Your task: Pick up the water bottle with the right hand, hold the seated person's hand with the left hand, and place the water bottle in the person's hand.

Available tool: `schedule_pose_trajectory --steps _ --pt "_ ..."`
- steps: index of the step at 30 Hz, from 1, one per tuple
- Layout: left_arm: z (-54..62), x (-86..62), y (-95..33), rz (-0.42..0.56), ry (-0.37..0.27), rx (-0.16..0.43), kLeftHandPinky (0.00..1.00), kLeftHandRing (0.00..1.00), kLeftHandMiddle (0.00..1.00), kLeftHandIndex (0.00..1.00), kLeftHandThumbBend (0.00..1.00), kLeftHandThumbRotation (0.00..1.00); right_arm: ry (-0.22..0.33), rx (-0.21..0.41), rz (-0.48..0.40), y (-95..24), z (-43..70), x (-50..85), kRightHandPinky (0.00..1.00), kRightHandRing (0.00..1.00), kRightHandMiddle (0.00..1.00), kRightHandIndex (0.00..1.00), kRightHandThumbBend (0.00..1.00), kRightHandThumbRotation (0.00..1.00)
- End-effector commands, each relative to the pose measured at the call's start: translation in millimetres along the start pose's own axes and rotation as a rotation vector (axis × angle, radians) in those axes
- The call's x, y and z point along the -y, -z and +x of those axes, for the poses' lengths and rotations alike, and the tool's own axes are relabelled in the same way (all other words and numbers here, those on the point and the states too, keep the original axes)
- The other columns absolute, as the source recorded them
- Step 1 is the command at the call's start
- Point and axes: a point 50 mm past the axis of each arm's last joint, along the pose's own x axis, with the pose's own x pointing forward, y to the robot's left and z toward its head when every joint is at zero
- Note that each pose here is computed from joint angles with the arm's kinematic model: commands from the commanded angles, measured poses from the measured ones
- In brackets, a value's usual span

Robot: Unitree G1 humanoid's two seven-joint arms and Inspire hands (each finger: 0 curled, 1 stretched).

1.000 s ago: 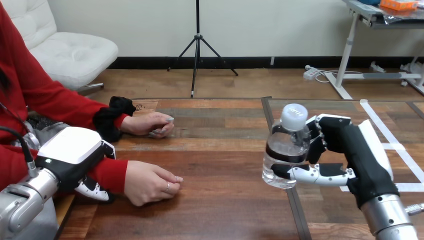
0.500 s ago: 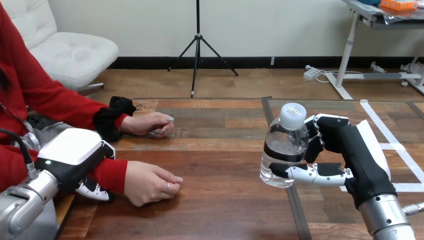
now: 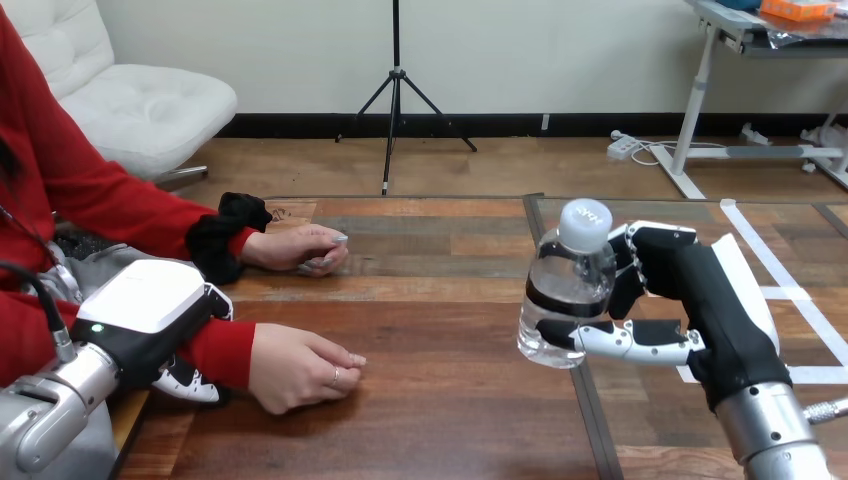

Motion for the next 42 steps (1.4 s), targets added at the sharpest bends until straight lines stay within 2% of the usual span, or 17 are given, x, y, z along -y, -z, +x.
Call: schedule_pose_trajectory --steps 1,20,42 --pt "14.0 -20.1 -7.5 -0.037 -0.123 0.019 0.31 0.34 0.39 0.40 0.70 0.20 0.032 0.157 0.000 -25.8 21.9 8.4 0.32 0.37 0.44 0.44 0.80 0.00" --pt "13.3 -21.5 -11.3 -0.076 -0.157 0.050 0.33 0.36 0.40 0.40 0.70 0.21 0.035 0.164 0.005 -22.8 27.6 5.4 0.32 0.37 0.45 0.44 0.81 0.00" --pt "15.1 -22.1 -14.9 -0.106 -0.155 0.064 0.31 0.34 0.38 0.38 0.66 0.22 0.027 0.163 0.017 -22.6 33.8 2.8 0.32 0.37 0.45 0.45 0.82 0.00"
